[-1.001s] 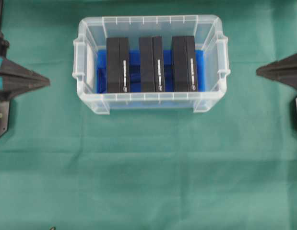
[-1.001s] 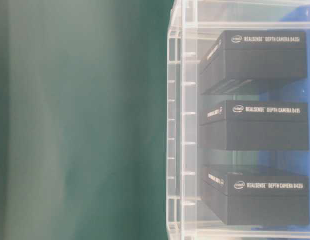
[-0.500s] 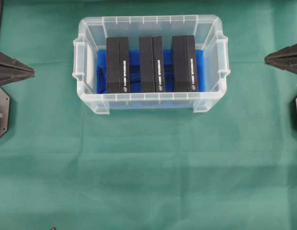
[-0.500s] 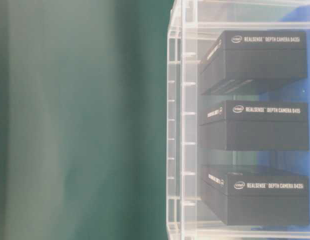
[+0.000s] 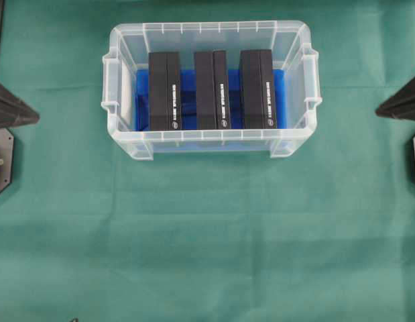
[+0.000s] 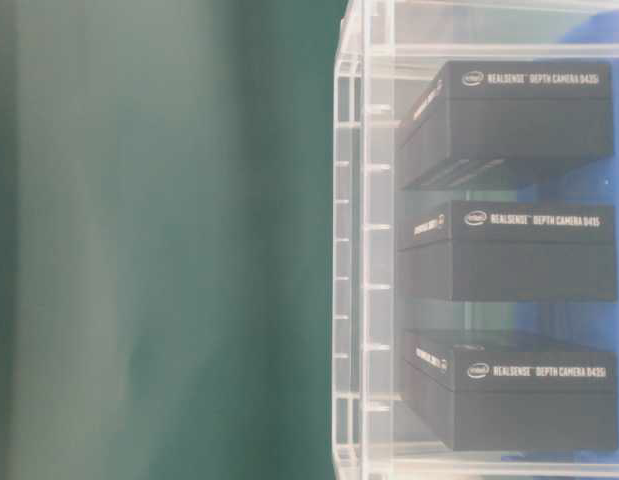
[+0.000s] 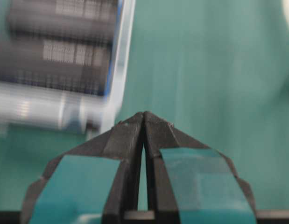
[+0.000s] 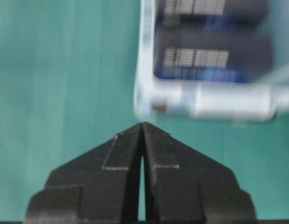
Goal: Take the box out of the case with the left arm.
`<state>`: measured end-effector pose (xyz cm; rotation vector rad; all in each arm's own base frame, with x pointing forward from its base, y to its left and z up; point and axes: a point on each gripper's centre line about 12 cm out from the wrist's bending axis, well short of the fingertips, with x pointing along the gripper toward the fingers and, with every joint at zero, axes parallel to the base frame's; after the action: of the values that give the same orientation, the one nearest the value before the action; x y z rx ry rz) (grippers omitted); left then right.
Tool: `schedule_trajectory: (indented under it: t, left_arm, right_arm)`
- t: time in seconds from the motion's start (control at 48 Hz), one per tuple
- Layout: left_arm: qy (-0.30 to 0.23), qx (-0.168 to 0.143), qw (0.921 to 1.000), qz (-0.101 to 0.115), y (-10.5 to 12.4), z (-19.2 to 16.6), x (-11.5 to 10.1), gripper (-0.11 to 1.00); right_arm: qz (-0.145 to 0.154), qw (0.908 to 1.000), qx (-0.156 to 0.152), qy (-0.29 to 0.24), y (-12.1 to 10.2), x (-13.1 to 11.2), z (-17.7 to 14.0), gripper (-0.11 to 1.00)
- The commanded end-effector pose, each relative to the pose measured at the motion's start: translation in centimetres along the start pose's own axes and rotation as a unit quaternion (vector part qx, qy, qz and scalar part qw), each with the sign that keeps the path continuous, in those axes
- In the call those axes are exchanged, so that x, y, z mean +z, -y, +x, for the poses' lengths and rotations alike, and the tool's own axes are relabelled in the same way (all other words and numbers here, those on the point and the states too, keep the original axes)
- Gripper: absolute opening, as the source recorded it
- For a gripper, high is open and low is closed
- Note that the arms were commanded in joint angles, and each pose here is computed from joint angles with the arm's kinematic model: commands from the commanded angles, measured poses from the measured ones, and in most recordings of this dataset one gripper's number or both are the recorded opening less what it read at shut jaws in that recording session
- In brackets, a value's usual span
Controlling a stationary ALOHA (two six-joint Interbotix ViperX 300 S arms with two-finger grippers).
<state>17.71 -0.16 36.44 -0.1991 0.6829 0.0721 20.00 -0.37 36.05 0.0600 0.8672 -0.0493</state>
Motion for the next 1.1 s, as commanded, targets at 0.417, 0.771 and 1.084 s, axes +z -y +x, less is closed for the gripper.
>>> schedule_trajectory:
  t: [0.417,0.771,1.084]
  left_arm:
    - [-0.148,0.033,0.9885,0.001,-0.2,-0.2,-1.3,0.01]
    - [-0.143,0.051,0.9805,-0.124,-0.2,-0.3,-1.3,0.01]
    - [-0.138,0.128,0.8792,-0.438,-0.5,0.5,-1.5,0.01]
  right_arm:
    - [0.001,0.9866,-0.013,-0.163,0.2,-1.3,0.3,0.0]
    - [0.001,0.9866,-0.014,-0.163,0.2,-1.3,0.3,0.0]
    - [0.001,0.9863,-0.014,-0.164,0.2,-1.3,0.3,0.0]
